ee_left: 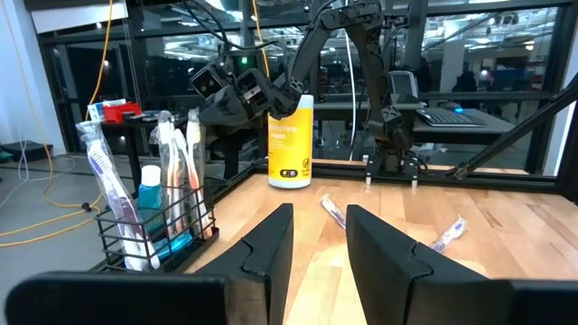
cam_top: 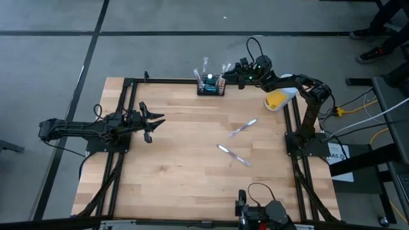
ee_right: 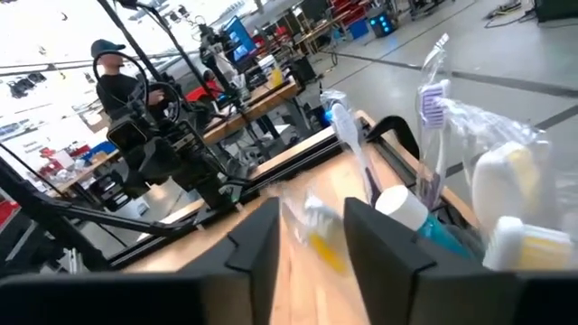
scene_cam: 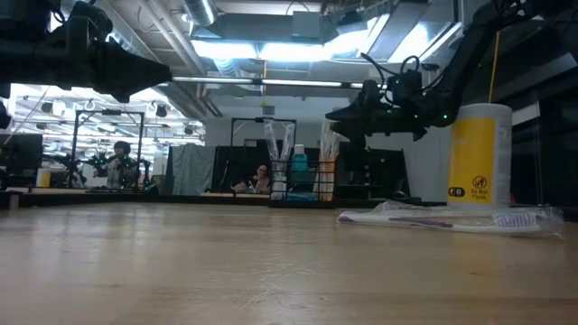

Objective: Pick & Place toothbrushing station
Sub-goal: Put the orange toothbrush into the black wire organizer bin, then put the violet toothbrush into the black wire organizer bin

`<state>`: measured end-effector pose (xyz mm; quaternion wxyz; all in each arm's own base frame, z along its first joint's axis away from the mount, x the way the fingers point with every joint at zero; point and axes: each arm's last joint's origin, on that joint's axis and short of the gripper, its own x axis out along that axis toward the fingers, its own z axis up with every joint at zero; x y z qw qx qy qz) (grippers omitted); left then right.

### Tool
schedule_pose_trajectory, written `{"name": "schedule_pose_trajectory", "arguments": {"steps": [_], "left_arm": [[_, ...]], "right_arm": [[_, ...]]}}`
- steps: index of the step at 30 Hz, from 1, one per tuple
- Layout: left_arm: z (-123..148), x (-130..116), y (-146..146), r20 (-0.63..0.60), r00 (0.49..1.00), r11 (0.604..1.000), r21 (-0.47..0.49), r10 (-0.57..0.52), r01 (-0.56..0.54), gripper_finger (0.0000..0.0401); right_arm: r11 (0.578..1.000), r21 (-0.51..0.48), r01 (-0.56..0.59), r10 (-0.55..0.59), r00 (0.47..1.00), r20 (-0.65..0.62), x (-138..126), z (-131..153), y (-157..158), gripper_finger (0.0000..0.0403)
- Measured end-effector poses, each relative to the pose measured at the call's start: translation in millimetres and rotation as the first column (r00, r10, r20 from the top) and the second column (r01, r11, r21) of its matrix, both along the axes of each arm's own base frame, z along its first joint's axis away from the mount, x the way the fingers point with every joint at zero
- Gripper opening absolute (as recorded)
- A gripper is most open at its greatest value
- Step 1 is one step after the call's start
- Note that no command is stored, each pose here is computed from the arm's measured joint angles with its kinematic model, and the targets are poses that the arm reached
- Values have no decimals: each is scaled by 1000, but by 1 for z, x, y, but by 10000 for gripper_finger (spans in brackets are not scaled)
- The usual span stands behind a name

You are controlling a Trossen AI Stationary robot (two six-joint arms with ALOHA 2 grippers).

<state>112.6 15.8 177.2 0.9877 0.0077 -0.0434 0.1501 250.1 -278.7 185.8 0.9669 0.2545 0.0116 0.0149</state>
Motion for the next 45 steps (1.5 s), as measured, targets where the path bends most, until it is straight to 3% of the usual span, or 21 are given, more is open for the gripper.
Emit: {"name": "schedule_pose_trajectory", "arguments": {"steps": [9, 21, 25, 29, 34, 37, 40, 43, 45], "left_arm": [[0, 0, 0, 0, 1000, 1000, 0, 0, 0, 100], [0, 0, 0, 0, 1000, 1000, 0, 0, 0, 100], [0, 0, 0, 0, 1000, 1000, 0, 0, 0, 100], [0, 0, 0, 0, 1000, 1000, 0, 0, 0, 100], [0, 0, 0, 0, 1000, 1000, 0, 0, 0, 100], [0, 0, 0, 0, 1000, 1000, 0, 0, 0, 100], [0, 0, 0, 0, 1000, 1000, 0, 0, 0, 100], [0, 0, 0, 0, 1000, 1000, 0, 0, 0, 100], [0, 0, 0, 0, 1000, 1000, 0, 0, 0, 100]], "right_arm": [[999, -47, 25, -23, 999, 35, 7, 14, -6, 185], [975, -221, 18, 26, 981, 192, 37, 89, -19, 192], [960, -249, -131, 192, 952, 240, 59, 129, -4, 192], [905, -265, -333, 397, 884, 246, 94, 170, 35, 192], [840, -145, -523, 537, 839, 90, 145, 201, 102, 192], [888, -125, -443, 430, 895, -116, 164, 206, 152, 192], [933, -226, -278, 208, 934, -290, 174, 210, 204, 192], [961, -255, -105, 8, 934, -357, 174, 214, 244, 192], [962, -259, 82, -181, 904, -388, 167, 218, 268, 192]]}}
